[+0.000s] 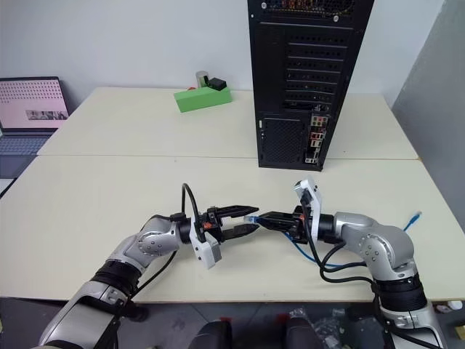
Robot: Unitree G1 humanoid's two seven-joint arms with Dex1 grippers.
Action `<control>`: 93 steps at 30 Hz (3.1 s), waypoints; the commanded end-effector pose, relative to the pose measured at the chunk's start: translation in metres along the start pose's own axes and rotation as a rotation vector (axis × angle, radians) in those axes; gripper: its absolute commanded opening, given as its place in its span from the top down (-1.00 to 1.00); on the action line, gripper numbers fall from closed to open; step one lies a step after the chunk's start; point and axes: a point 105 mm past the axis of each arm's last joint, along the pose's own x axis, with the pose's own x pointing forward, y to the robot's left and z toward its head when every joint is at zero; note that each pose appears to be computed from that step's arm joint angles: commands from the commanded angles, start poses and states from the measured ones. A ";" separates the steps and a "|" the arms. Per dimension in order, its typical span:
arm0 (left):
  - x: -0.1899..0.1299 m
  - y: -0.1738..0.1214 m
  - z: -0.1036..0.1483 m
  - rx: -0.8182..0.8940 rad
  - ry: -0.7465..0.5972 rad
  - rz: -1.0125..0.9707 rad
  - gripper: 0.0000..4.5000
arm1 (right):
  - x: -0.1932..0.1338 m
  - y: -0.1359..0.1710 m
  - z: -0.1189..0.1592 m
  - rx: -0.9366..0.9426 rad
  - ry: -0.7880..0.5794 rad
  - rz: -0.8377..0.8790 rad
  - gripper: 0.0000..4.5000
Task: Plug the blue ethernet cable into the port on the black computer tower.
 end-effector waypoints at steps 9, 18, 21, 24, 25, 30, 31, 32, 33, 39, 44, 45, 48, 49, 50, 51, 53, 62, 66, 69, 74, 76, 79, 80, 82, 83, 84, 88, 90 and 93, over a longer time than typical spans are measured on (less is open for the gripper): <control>-0.023 0.033 -0.032 -0.643 0.230 0.238 -0.99 | -0.044 -0.037 0.038 -0.183 -0.214 -0.458 1.00; 0.001 0.061 -0.035 -0.866 0.314 0.375 -0.99 | -0.036 -0.054 0.052 -0.251 -0.335 -0.962 1.00; 0.010 0.064 -0.032 -0.849 0.321 0.361 -0.99 | -0.031 -0.057 0.055 -0.194 -0.398 -1.082 1.00; 0.015 0.071 -0.033 -0.855 0.327 0.386 -0.99 | -0.025 -0.056 0.059 -0.187 -0.442 -1.146 1.00; 0.016 0.072 -0.033 -0.856 0.329 0.390 -0.99 | -0.025 -0.056 0.060 -0.183 -0.452 -1.163 1.00; 0.019 0.078 -0.037 -0.887 0.337 0.421 -0.99 | -0.026 -0.059 0.070 -0.140 -0.550 -1.266 1.00; 0.020 0.080 -0.037 -0.894 0.339 0.424 -0.99 | -0.025 -0.059 0.073 -0.136 -0.567 -1.272 1.00; 0.020 0.081 -0.037 -0.897 0.340 0.425 -0.99 | -0.024 -0.059 0.074 -0.133 -0.576 -1.274 1.00; 0.020 0.081 -0.037 -0.903 0.341 0.422 -0.99 | -0.023 -0.059 0.075 -0.132 -0.582 -1.274 1.00; 0.028 0.082 -0.031 -0.965 0.308 0.346 -0.99 | -0.017 -0.060 0.086 -0.145 -0.628 -1.273 1.00; 0.033 0.089 -0.030 -0.956 0.276 0.328 -0.99 | -0.016 -0.062 0.091 -0.160 -0.651 -1.269 1.00; 0.034 0.090 -0.031 -0.953 0.276 0.331 -0.99 | -0.016 -0.062 0.093 -0.163 -0.655 -1.272 1.00; 0.034 0.093 -0.033 -0.946 0.277 0.332 -0.99 | -0.016 -0.065 0.095 -0.171 -0.665 -1.280 1.00; 0.035 0.093 -0.033 -0.942 0.277 0.327 -0.99 | -0.015 -0.066 0.096 -0.173 -0.667 -1.280 1.00; 0.035 0.094 -0.033 -0.937 0.277 0.323 -0.99 | -0.014 -0.067 0.097 -0.176 -0.670 -1.280 1.00; 0.035 0.094 -0.033 -0.933 0.278 0.321 -0.99 | -0.014 -0.068 0.099 -0.179 -0.673 -1.278 1.00; 0.035 0.094 -0.034 -0.929 0.282 0.321 -0.99 | -0.012 -0.069 0.102 -0.185 -0.676 -1.276 1.00; 0.031 0.093 -0.037 -0.917 0.301 0.331 -0.99 | -0.010 -0.075 0.107 -0.209 -0.686 -1.286 1.00; 0.030 0.092 -0.037 -0.916 0.304 0.336 -0.99 | -0.013 -0.079 0.107 -0.219 -0.687 -1.300 1.00; 0.029 0.092 -0.037 -0.915 0.306 0.338 -0.99 | -0.013 -0.080 0.107 -0.226 -0.687 -1.304 1.00; 0.027 0.091 -0.038 -0.914 0.312 0.342 -0.99 | -0.013 -0.081 0.108 -0.236 -0.689 -1.305 1.00; 0.027 0.091 -0.037 -0.914 0.311 0.342 -0.99 | -0.013 -0.081 0.109 -0.241 -0.689 -1.306 1.00; 0.027 0.091 -0.037 -0.913 0.312 0.342 -0.99 | -0.015 -0.085 0.109 -0.247 -0.688 -1.320 1.00; 0.027 0.091 -0.037 -0.913 0.312 0.342 -0.99 | -0.016 -0.085 0.110 -0.249 -0.688 -1.323 1.00; 0.027 0.091 -0.037 -0.912 0.312 0.342 -0.99 | -0.016 -0.086 0.110 -0.254 -0.686 -1.326 1.00; 0.027 0.091 -0.037 -0.911 0.313 0.343 -0.99 | -0.016 -0.087 0.110 -0.257 -0.684 -1.328 1.00; 0.026 0.091 -0.037 -0.911 0.313 0.344 -0.99 | -0.017 -0.087 0.110 -0.261 -0.684 -1.330 1.00; 0.026 0.090 -0.037 -0.910 0.316 0.344 -0.99 | -0.018 -0.089 0.110 -0.277 -0.679 -1.337 1.00; 0.026 0.089 -0.037 -0.910 0.317 0.344 -0.99 | -0.018 -0.090 0.111 -0.281 -0.677 -1.336 1.00; 0.026 0.090 -0.037 -0.909 0.317 0.346 -0.99 | -0.017 -0.091 0.112 -0.286 -0.675 -1.331 1.00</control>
